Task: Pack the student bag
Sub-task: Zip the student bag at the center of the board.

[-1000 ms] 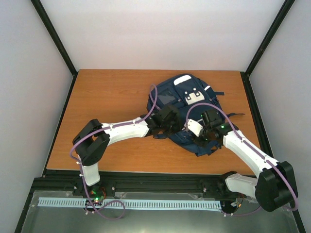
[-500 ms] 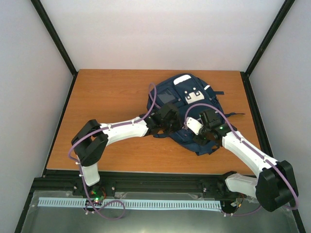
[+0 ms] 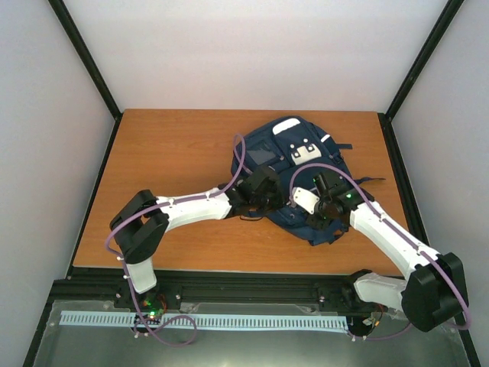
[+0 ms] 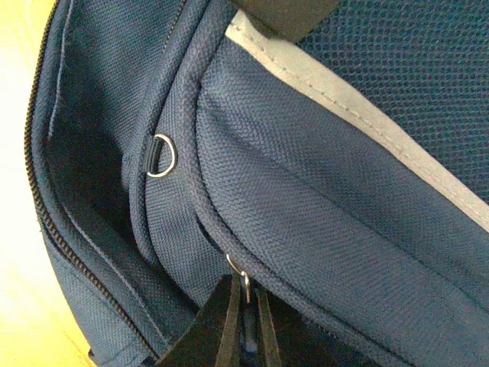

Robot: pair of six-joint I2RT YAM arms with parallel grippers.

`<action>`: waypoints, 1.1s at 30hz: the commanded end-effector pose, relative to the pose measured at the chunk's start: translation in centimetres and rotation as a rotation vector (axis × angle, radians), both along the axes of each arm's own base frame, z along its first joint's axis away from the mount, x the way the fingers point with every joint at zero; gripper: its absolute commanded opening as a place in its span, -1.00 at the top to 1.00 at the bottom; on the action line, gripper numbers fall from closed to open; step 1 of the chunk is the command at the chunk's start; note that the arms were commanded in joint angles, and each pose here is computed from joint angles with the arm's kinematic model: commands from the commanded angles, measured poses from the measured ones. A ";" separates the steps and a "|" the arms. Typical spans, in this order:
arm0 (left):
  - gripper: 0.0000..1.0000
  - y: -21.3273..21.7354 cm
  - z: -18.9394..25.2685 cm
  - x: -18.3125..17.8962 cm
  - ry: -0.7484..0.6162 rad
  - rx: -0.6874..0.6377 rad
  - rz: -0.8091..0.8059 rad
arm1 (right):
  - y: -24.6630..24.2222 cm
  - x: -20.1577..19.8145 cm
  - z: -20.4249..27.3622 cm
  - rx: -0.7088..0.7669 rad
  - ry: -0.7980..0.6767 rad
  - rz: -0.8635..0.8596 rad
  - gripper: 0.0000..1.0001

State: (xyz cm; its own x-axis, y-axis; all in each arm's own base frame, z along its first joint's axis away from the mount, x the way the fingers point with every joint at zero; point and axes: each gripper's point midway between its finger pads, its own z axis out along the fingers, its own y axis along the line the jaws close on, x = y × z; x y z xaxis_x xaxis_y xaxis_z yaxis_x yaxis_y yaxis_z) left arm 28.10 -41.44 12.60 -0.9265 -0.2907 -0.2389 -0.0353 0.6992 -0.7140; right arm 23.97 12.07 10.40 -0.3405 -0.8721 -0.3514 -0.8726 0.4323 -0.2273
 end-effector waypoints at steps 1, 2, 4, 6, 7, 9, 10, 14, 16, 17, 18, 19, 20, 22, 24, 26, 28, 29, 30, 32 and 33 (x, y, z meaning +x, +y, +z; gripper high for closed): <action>0.98 1.2 0.6 -0.4 -0.039 0.034 -0.013 | -2.2 -1.2 -0.5 -0.103 0.072 -0.025 0.95; 0.98 1.4 0.6 -0.4 -0.039 0.038 -0.013 | -2.4 -1.2 -0.7 -0.114 0.075 -0.030 0.95; 0.98 1.6 0.4 -0.5 -0.042 0.049 -0.016 | -3.0 -1.2 -1.0 -0.138 0.078 -0.039 0.94; 0.98 1.8 0.2 -0.6 -0.042 0.062 -0.020 | -3.8 -1.0 -1.3 -0.159 0.081 -0.051 0.94; 0.99 2.0 0.1 -0.6 -0.041 0.068 -0.020 | -4.3 -0.9 -1.5 -0.166 0.087 -0.062 0.94; 0.98 2.1 -0.1 -0.7 -0.039 0.076 -0.027 | -5.0 -0.7 -1.9 -0.171 0.096 -0.079 0.94; 0.98 2.1 -0.3 -0.8 -0.039 0.078 -0.030 | -5.2 -0.6 -2.1 -0.169 0.103 -0.087 0.94; 0.98 1.8 -0.7 -0.9 -0.029 0.075 -0.044 | -4.4 -0.3 -2.9 -0.120 0.121 -0.091 0.93; 0.98 1.6 -0.9 -0.9 -0.025 0.071 -0.047 | -3.9 -0.3 -3.6 -0.094 0.144 -0.094 0.92; 0.98 1.6 -0.9 -0.9 -0.024 0.069 -0.048 | -3.8 -0.2 -3.9 -0.087 0.153 -0.096 0.91; 0.98 1.5 -0.9 -0.9 -0.023 0.069 -0.049 | -3.6 -0.1 -4.1 -0.081 0.158 -0.101 0.88; 0.98 1.5 -0.9 -0.9 -0.023 0.068 -0.052 | -3.6 0.0 -4.3 -0.079 0.157 -0.104 0.83; 0.98 1.5 -0.9 -0.9 -0.025 0.069 -0.053 | -3.5 0.2 -4.5 -0.077 0.151 -0.108 0.78; 0.99 1.5 -0.8 -0.9 -0.030 0.073 -0.054 | -3.6 0.5 -4.6 -0.077 0.135 -0.115 0.74; 0.98 1.6 -0.7 -0.8 -0.033 0.077 -0.056 | -3.6 0.7 -4.6 -0.077 0.129 -0.115 0.77; 0.98 1.5 -0.8 -0.8 -0.033 0.079 -0.058 | -3.7 0.7 -4.5 -0.080 0.128 -0.111 0.87; 0.98 1.5 -0.9 -0.9 -0.032 0.081 -0.062 | -4.1 0.7 -4.1 -0.089 0.122 -0.108 0.94; 0.98 1.5 -1.0 -0.9 -0.030 0.083 -0.065 | -4.4 0.7 -3.8 -0.094 0.115 -0.108 0.94; 0.98 1.5 -1.2 -1.0 -0.029 0.086 -0.067 | -4.8 0.7 -3.5 -0.101 0.110 -0.107 0.94; 0.99 1.6 -1.5 -1.2 -0.025 0.094 -0.077 | -5.6 0.7 -3.0 -0.120 0.104 -0.101 0.94; 0.98 1.7 -1.7 -1.3 -0.022 0.099 -0.084 | -6.4 0.7 -2.8 -0.132 0.106 -0.110 0.94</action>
